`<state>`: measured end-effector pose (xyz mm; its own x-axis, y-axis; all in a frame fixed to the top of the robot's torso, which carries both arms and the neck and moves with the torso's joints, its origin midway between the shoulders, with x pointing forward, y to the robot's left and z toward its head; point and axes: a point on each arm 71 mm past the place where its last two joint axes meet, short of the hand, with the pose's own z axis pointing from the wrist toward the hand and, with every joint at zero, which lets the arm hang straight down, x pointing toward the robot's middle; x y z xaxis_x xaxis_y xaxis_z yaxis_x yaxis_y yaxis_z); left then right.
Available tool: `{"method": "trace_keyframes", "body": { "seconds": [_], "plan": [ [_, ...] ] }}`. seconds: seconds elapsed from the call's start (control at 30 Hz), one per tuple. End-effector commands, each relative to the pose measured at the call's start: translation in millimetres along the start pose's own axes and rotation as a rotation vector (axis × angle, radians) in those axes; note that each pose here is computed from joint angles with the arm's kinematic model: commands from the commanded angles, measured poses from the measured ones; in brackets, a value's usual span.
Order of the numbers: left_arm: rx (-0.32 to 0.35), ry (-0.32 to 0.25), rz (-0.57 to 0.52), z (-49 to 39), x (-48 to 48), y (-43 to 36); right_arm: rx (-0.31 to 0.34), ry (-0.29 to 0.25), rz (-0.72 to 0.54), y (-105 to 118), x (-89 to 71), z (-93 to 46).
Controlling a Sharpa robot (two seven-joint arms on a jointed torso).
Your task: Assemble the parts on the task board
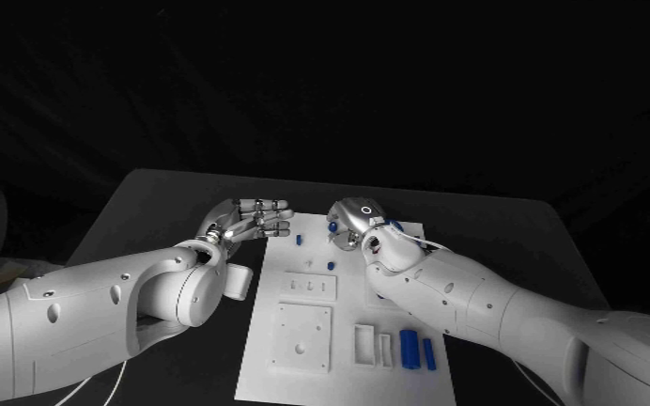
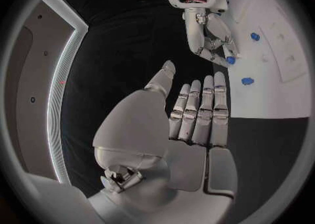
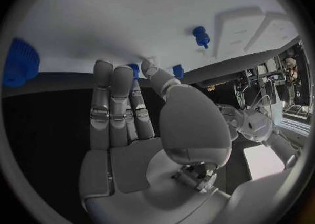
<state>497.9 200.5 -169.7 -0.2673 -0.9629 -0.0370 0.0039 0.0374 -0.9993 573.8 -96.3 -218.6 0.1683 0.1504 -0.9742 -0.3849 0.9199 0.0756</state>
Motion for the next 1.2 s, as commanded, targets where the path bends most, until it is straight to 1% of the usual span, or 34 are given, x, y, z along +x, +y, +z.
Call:
{"method": "trace_keyframes", "body": {
  "seconds": [0.03, 0.27, 0.43, 0.57, 0.73, 0.8, 0.97, 1.07, 1.2],
  "plan": [
    [0.006, 0.016, -0.007, 0.6, 2.0, -1.5, -0.013, -0.002, 0.038, 1, -0.4, -0.5],
    [0.004, 0.014, -0.007, 0.0, 0.2, -1.3, -0.022, -0.031, 0.062, 2, -5.9, -3.6],
    [0.004, 0.009, -0.006, -0.9, -2.3, -1.4, -0.023, -0.054, 0.081, -1, -15.7, -7.0],
    [0.005, 0.004, -0.004, -1.6, -4.9, -1.9, 0.007, -0.069, 0.082, -16, -29.2, -7.8],
    [0.006, -0.001, -0.003, -2.0, -8.0, -2.3, 0.064, -0.076, 0.080, -44, -47.3, -10.8],
    [0.007, -0.005, -0.002, -2.2, -9.7, -2.3, 0.084, -0.068, 0.083, -52, -53.2, -12.9],
    [0.008, -0.016, 0.001, -2.8, -14.5, -2.2, 0.129, -0.018, 0.083, -73, -65.1, -20.3],
    [0.009, -0.020, 0.003, -3.1, -16.6, -2.1, 0.149, 0.030, 0.090, -84, -67.4, -25.1],
    [0.008, -0.021, 0.003, -3.0, -17.8, -1.9, 0.182, 0.114, 0.127, -94, -62.9, -30.1]
  ]
}}
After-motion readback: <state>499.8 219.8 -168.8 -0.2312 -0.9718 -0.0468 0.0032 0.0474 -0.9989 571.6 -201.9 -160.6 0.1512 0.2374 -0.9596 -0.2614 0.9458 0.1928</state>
